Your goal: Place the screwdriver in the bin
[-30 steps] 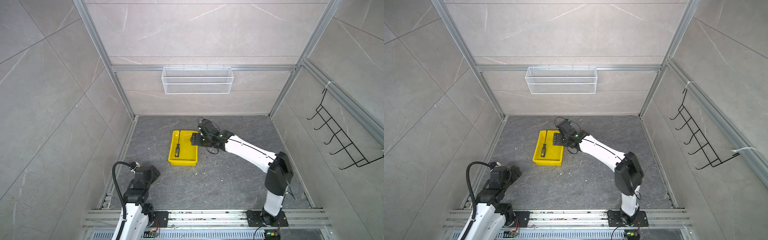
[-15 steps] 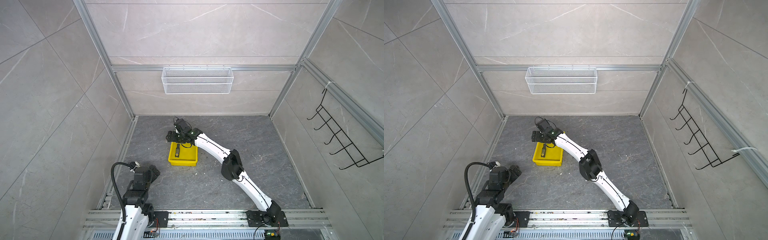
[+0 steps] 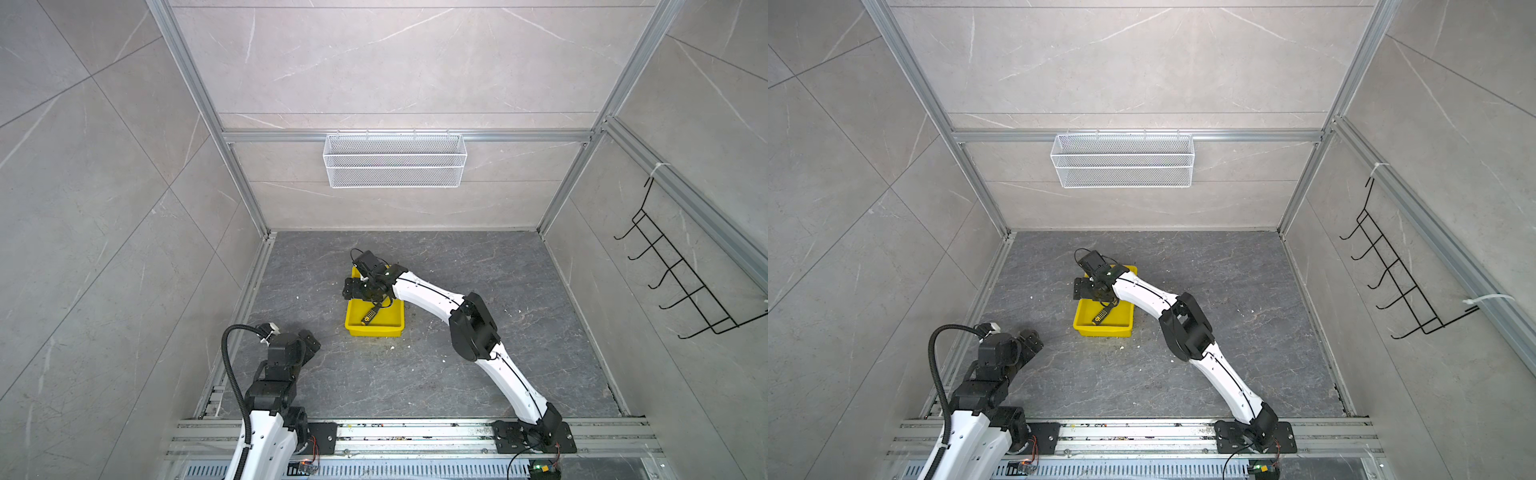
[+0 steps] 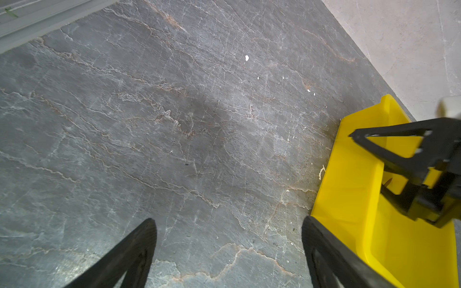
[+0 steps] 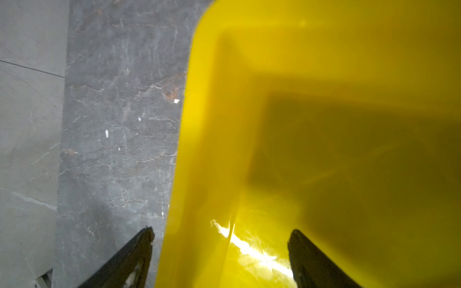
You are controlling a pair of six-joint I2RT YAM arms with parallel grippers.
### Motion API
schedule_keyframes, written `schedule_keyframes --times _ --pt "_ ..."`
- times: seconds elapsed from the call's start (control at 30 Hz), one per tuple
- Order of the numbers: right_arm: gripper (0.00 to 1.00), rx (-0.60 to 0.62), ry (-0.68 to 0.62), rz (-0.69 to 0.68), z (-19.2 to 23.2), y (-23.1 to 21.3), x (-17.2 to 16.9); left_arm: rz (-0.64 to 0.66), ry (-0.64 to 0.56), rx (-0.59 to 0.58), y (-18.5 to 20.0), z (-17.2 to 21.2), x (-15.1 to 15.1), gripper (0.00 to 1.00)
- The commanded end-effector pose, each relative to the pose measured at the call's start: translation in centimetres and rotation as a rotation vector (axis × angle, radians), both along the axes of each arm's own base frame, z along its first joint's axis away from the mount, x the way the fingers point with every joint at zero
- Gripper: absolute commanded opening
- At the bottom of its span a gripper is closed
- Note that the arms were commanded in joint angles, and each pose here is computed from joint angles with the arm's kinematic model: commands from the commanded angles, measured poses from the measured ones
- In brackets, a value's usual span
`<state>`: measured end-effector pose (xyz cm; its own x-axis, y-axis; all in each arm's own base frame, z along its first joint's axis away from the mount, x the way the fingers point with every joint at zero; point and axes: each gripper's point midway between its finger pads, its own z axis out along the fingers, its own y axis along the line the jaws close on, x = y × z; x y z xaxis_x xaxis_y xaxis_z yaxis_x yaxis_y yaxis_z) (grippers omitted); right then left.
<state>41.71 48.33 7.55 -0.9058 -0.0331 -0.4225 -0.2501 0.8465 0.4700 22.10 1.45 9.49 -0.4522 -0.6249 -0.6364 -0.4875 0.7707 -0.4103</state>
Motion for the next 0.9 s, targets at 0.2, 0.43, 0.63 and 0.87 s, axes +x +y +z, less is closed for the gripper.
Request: schedule_keyframes --times 0.2,0.43,0.63,0.87 --pt "1.0 -0.032 -0.441 -0.106 18.1 -10.4 -0.5 -0.001 -0.24 0.093 0.8 4.0 3.4 1.0" --pt "1.0 -0.443 -0.666 -0.417 15.6 -33.6 -1.3 0.051 -0.274 0.36 3.4 7.9 7.2 1.0" --pt "1.0 -0.725 -0.696 -0.509 8.9 -44.4 -4.7 -0.122 -0.157 0.527 2.5 5.0 10.6 1.0" --pt "1.0 -0.647 -0.635 -0.694 4.7 -49.8 -5.0 -0.246 -0.147 0.694 1.8 1.7 14.3 1.0"
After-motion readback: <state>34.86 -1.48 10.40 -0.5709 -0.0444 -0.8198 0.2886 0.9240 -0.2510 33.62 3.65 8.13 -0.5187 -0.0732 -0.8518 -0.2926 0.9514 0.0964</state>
